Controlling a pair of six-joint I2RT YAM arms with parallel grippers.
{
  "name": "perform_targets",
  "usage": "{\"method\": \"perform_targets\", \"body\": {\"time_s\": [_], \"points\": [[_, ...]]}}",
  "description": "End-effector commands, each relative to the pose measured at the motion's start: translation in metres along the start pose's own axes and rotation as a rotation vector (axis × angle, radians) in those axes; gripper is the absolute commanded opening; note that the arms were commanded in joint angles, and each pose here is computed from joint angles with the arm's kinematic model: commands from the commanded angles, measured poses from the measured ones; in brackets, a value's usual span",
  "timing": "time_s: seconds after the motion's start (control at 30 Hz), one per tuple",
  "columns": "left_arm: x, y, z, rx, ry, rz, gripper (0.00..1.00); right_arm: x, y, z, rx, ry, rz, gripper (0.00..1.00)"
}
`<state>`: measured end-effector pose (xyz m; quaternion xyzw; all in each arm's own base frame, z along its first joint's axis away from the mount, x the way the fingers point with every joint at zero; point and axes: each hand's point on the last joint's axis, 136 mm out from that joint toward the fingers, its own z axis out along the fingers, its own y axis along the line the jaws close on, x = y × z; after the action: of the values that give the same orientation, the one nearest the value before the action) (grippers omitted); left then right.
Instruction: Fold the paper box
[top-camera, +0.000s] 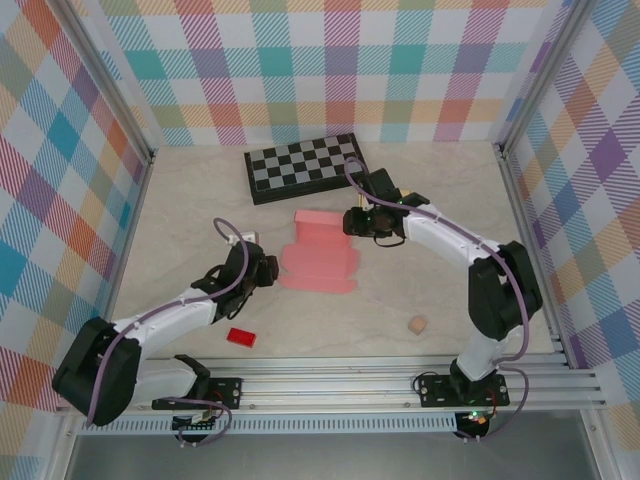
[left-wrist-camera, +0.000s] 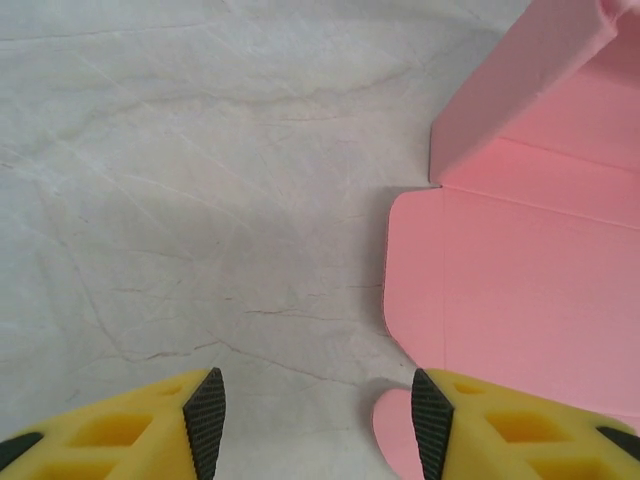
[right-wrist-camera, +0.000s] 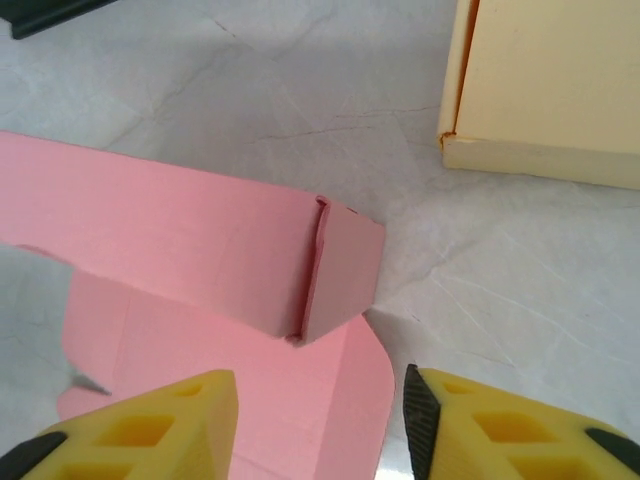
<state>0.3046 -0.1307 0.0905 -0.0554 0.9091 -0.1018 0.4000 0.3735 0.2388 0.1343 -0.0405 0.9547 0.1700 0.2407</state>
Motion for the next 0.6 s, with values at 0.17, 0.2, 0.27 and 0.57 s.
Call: {"method": "perform_targets", "body": {"time_s": [0.17,0.2,0.27,0.57], "points": [[0.0,0.019,-0.026,-0.04,-0.017,-0.036,0.56,0.014,0.0,-0.045,-0.003,0.016,-0.081,0.51],[-0.001,0.02,-0.027,-0.04,-0.022,-0.041,0.56,0.021,-0.003,-0.042,-0.004,0.026,-0.062,0.49],[-0.003,0.019,-0.029,-0.034,-0.03,-0.051,0.57,0.034,-0.009,-0.035,-0.01,0.035,-0.021,0.49],[0.005,0.015,-0.032,0.011,-0.013,-0.084,0.57,0.064,-0.009,0.018,-0.103,0.075,0.12,0.44]]}}
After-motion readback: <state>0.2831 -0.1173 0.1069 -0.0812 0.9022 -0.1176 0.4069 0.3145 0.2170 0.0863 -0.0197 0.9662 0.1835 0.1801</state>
